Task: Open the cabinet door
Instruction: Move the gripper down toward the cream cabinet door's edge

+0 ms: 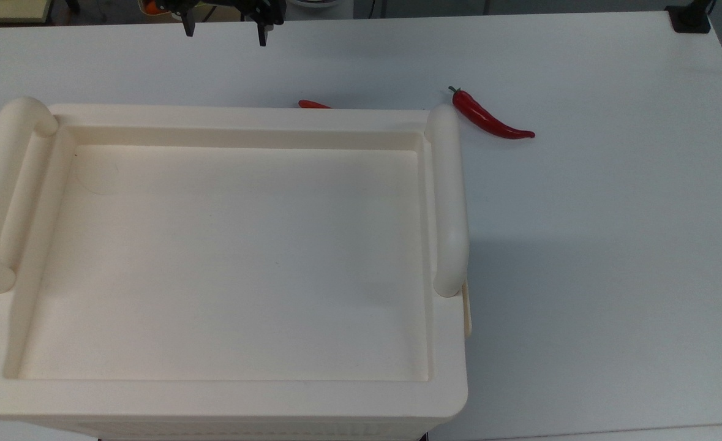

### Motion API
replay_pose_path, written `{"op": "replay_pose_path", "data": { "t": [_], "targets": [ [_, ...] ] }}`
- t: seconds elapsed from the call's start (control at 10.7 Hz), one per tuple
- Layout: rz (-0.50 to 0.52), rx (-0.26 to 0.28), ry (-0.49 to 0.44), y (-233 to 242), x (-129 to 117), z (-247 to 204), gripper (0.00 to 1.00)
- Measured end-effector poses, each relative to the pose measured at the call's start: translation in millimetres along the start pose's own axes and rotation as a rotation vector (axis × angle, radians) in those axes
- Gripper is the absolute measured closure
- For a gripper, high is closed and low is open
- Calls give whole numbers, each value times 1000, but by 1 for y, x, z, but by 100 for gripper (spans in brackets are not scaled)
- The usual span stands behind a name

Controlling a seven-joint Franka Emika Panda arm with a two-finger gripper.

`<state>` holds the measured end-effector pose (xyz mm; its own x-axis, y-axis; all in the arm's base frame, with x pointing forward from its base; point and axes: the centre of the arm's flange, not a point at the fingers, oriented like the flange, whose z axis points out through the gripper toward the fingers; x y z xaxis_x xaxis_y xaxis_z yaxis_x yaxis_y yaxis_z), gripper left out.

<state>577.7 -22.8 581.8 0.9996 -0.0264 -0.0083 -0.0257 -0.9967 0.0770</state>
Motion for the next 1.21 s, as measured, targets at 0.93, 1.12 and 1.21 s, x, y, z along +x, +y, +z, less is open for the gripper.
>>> {"op": "replay_pose_path", "data": {
  "t": [0.93,1.12,1.21],
  "targets": [
    [-64,11,201,-39,16,-47,0],
    [-70,24,303,-62,30,-57,0],
    [-53,37,348,-77,40,-59,0]
  ]
}}
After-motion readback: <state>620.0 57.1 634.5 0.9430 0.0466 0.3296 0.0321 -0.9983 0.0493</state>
